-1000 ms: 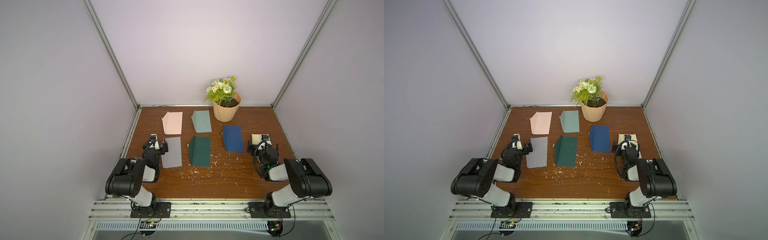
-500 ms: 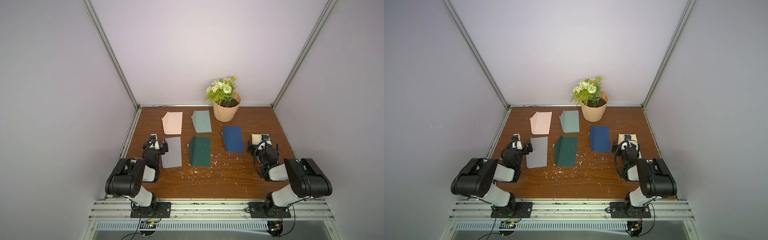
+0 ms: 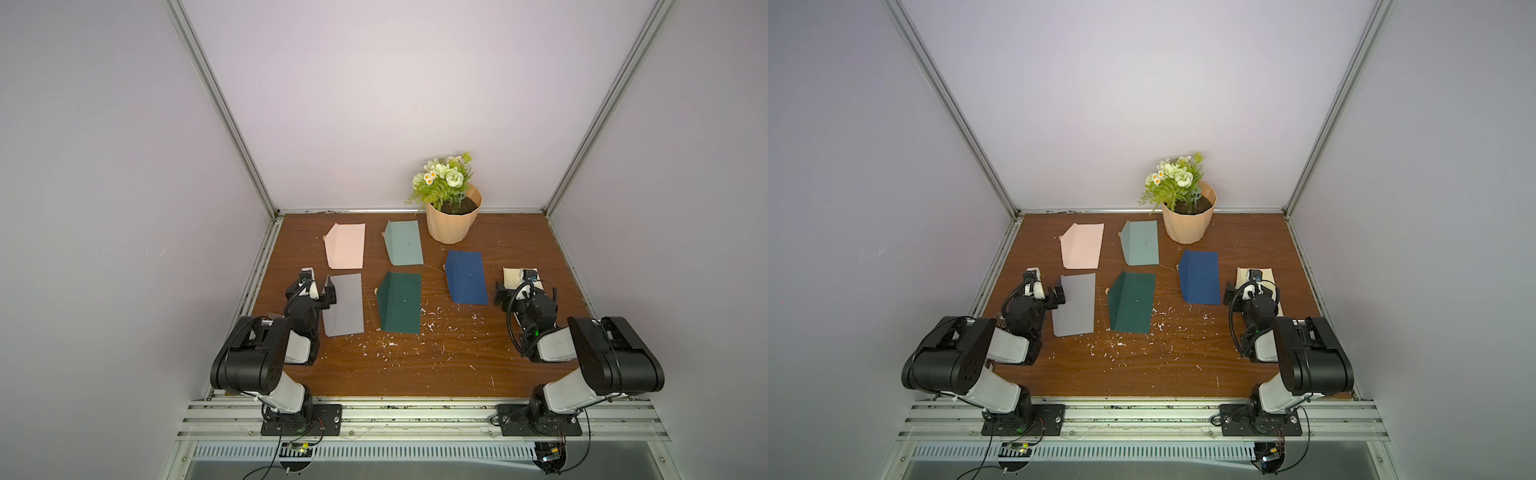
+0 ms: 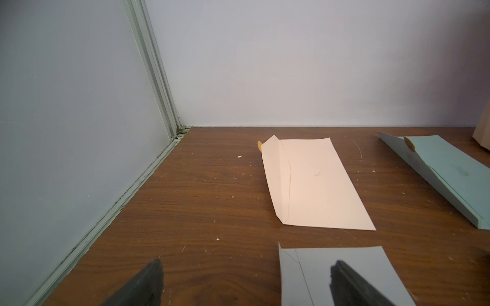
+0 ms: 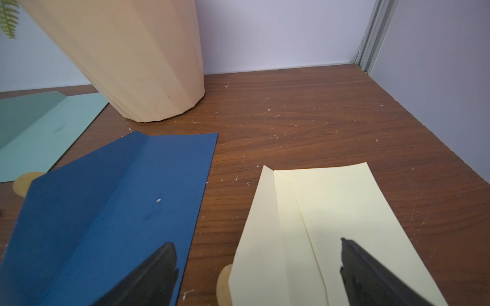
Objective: Open the envelope
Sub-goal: Reset both arms
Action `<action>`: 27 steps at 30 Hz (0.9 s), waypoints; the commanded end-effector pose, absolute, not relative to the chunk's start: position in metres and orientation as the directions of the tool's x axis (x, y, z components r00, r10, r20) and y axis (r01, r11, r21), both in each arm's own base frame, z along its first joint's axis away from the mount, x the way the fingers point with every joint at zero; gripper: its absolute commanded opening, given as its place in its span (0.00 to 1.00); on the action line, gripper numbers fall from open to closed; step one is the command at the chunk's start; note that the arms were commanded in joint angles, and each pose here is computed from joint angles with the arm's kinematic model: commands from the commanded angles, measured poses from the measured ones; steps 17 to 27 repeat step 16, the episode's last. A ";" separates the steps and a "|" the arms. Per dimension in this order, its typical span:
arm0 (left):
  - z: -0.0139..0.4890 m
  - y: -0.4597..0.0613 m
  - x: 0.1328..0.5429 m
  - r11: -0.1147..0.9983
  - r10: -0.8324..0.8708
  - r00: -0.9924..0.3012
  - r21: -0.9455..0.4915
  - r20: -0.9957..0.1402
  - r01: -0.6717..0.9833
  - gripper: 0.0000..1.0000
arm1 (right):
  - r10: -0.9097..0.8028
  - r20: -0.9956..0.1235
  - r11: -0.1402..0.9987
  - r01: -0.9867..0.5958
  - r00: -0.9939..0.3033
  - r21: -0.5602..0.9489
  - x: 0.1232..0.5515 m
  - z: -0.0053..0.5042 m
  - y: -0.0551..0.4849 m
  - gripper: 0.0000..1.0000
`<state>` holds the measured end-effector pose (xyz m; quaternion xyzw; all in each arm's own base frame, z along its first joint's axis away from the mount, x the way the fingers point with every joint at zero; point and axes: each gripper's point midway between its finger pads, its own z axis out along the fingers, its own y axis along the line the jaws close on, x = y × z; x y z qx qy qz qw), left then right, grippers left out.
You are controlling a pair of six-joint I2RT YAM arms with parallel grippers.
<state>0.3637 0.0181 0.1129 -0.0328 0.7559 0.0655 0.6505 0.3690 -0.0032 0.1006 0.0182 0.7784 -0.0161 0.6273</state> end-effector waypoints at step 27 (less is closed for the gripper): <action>0.126 0.019 0.369 0.989 0.047 -0.106 0.061 -0.993 -0.132 0.99 | -0.002 -0.993 0.999 0.036 -0.116 -0.006 0.373 0.125 -0.001 0.99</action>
